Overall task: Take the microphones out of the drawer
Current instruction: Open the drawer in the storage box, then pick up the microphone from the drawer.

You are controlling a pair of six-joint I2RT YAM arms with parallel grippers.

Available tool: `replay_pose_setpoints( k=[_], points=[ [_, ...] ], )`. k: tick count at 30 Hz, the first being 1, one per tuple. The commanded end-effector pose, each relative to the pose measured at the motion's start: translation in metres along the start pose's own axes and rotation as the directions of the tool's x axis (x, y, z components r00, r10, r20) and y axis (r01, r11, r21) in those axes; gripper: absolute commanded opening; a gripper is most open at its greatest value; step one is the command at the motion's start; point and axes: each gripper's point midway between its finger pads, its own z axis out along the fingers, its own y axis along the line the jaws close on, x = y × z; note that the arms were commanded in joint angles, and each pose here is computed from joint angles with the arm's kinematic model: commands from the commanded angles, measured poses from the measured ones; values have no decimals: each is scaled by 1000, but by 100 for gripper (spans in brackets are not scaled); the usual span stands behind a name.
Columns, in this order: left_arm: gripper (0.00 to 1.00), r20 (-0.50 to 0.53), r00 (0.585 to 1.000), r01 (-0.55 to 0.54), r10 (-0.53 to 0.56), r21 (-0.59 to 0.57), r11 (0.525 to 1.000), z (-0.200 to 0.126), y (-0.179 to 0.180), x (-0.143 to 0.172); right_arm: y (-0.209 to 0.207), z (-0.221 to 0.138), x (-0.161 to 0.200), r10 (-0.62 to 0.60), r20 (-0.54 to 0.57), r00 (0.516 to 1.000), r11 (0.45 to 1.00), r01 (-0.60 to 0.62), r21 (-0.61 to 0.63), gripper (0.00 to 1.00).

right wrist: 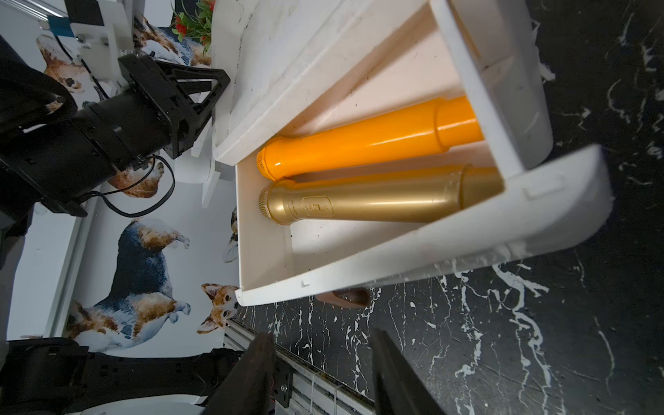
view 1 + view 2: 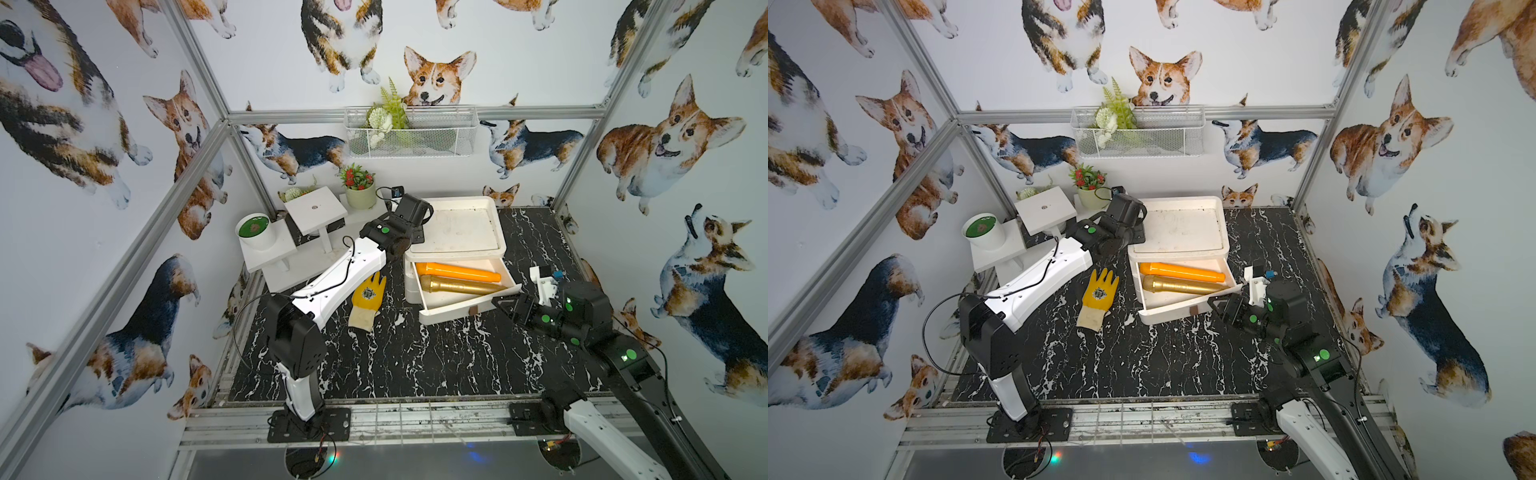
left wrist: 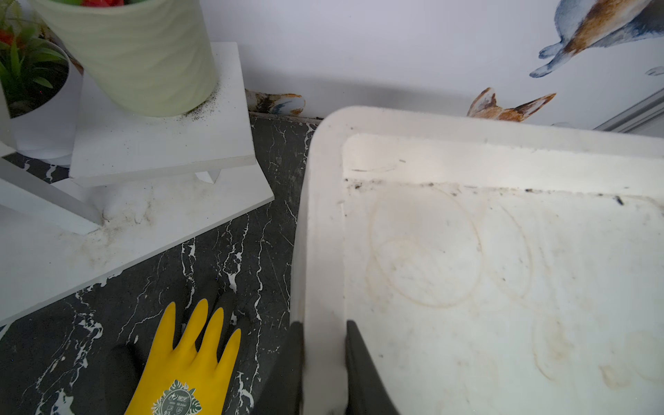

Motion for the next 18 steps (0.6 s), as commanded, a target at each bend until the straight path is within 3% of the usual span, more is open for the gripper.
replay_pose_setpoints(
  k=[1,9,18],
  points=[
    [0,-61,998,15,-12,46,999,6,-9,14,8,0,-3,-139,-69,988,990,141,29,48],
    [0,-78,997,5,-2,39,999,8,-7,19,31,17,-22,-372,-263,890,922,388,11,48],
    [0,-123,992,35,-24,87,996,11,-13,24,33,51,-27,-488,-409,771,852,522,-34,47]
  ],
)
